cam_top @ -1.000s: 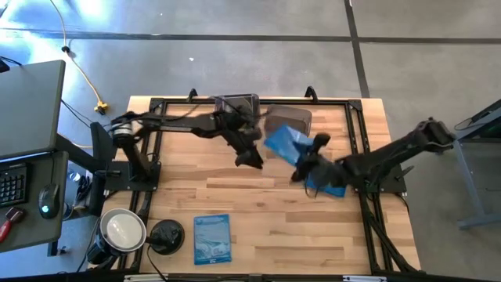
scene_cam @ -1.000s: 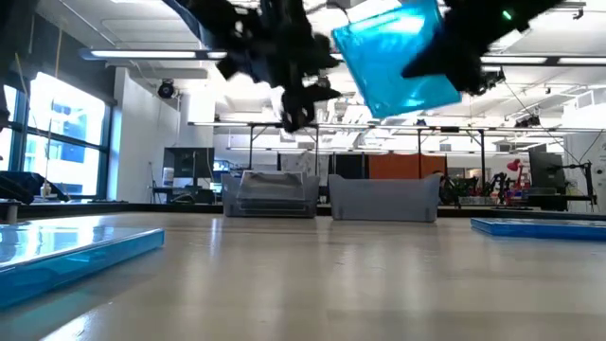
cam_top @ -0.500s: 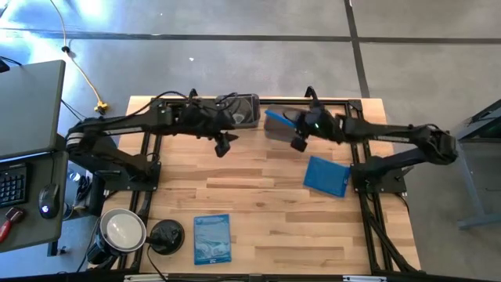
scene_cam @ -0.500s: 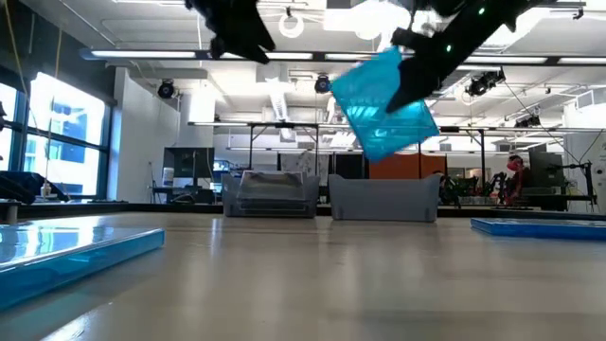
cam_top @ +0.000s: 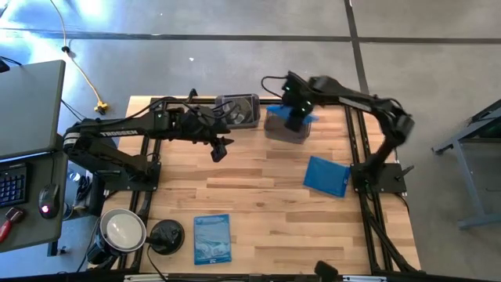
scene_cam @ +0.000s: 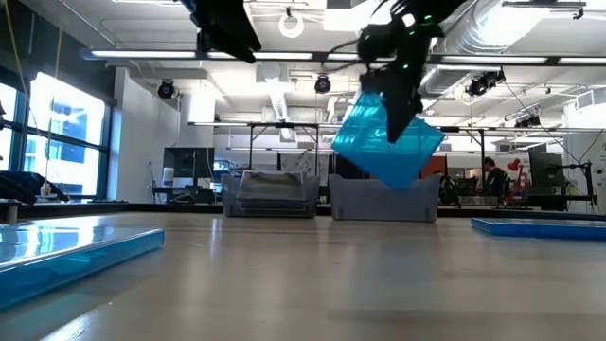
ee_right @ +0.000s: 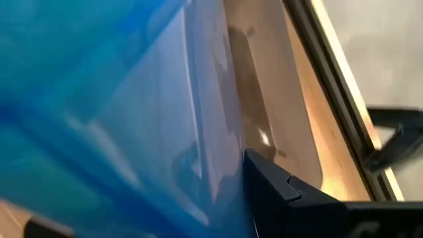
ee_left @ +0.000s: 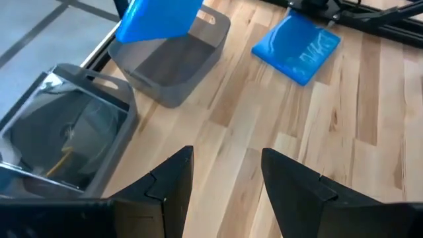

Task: Pick & place jewel cases by type
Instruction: Put the top left blue cd case into the right black bin

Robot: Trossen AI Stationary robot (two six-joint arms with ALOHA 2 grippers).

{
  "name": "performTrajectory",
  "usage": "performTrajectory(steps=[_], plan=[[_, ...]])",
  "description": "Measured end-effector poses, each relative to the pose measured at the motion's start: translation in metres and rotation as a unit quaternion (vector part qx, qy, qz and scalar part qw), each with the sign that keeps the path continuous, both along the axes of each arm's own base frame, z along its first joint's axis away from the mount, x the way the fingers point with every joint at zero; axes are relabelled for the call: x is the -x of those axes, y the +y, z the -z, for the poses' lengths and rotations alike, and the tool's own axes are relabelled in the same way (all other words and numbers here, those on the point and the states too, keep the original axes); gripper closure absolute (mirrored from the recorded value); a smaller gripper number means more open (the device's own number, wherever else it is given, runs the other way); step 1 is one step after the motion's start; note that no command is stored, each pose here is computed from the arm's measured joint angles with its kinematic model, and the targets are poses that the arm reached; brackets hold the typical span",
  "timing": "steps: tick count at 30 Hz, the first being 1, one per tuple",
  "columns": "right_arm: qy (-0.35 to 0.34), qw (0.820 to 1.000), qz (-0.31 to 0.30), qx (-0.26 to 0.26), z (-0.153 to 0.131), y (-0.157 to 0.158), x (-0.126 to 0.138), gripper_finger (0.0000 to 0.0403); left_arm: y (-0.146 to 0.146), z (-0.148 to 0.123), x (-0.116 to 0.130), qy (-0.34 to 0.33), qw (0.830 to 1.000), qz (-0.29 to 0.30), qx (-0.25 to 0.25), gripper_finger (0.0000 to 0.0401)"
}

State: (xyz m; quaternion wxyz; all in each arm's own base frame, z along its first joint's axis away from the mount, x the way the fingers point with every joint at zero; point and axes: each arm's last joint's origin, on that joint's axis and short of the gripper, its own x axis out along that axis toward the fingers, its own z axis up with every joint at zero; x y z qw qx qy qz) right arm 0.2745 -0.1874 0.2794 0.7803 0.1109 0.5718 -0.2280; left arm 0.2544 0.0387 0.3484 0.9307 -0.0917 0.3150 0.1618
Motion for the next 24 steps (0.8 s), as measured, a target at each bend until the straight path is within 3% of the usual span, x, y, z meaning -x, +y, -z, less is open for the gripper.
performTrajectory(steps=[6, 10, 16, 19, 24], plan=[[0.115, 0.991, -0.030, -0.058, 0.014, -0.032, -0.024, 0.0347, 0.000, 0.005, 0.001, 0.013, 1.000, -0.008, 0.011, 0.0224], [0.188, 0.979, -0.047, -0.058, 0.029, -0.046, -0.040, 0.0345, 0.000, 0.006, 0.002, 0.020, 1.000, -0.008, 0.012, 0.0224], [0.244, 0.962, -0.093, -0.077, 0.044, -0.051, -0.054, 0.0300, 0.000, 0.006, 0.002, 0.019, 1.000, -0.008, 0.009, 0.0224], [0.261, 0.957, -0.113, -0.054, 0.045, -0.049, -0.058, 0.0268, 0.001, 0.008, 0.000, 0.023, 1.000, -0.007, 0.008, 0.0224], [0.325, 0.937, -0.121, 0.035, 0.040, -0.050, -0.059, 0.0231, 0.001, 0.012, -0.004, 0.033, 0.999, -0.007, 0.010, 0.0224]])
